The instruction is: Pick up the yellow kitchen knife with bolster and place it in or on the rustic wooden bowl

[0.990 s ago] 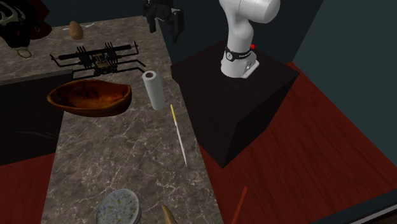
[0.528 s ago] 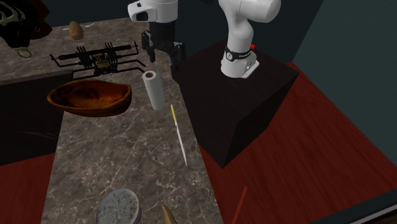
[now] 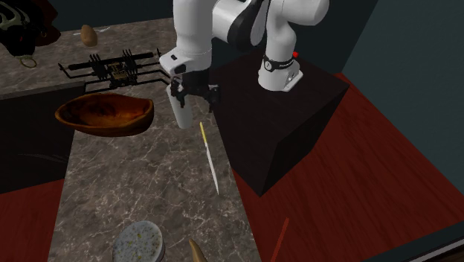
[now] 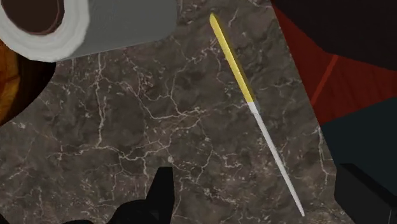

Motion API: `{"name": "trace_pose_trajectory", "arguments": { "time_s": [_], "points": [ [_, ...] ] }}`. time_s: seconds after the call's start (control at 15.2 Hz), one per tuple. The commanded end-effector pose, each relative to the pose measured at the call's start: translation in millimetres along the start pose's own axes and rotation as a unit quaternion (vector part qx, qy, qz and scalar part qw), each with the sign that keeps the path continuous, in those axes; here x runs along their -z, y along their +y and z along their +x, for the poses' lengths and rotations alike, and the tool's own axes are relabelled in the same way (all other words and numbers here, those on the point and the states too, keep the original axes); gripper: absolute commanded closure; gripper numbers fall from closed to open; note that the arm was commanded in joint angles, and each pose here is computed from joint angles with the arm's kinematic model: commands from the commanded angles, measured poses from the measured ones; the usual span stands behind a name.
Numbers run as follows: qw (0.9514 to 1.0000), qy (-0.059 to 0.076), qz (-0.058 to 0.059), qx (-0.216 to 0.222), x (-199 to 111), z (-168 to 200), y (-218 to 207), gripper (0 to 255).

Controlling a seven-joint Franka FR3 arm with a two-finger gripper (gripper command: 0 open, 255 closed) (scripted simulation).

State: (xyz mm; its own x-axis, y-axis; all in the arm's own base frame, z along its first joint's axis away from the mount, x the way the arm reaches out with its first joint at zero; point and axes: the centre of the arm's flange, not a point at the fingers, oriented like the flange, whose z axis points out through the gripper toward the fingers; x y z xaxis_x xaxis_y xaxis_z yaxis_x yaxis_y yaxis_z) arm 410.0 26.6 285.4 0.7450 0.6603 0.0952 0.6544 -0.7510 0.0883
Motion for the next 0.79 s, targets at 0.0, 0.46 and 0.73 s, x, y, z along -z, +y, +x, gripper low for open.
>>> {"name": "trace_pose_trajectory", "arguments": {
  "time_s": [0.0,0.46,0.73],
  "points": [
    [0.9994,0.004,0.001,0.034,-24.4,4.1,-5.4,0],
    [0.9889,0.016,0.008,0.148,-110.4,23.3,-28.2,0],
    [0.9769,0.023,0.012,0.212,-159.2,32.7,-43.5,0]
  ]
}}
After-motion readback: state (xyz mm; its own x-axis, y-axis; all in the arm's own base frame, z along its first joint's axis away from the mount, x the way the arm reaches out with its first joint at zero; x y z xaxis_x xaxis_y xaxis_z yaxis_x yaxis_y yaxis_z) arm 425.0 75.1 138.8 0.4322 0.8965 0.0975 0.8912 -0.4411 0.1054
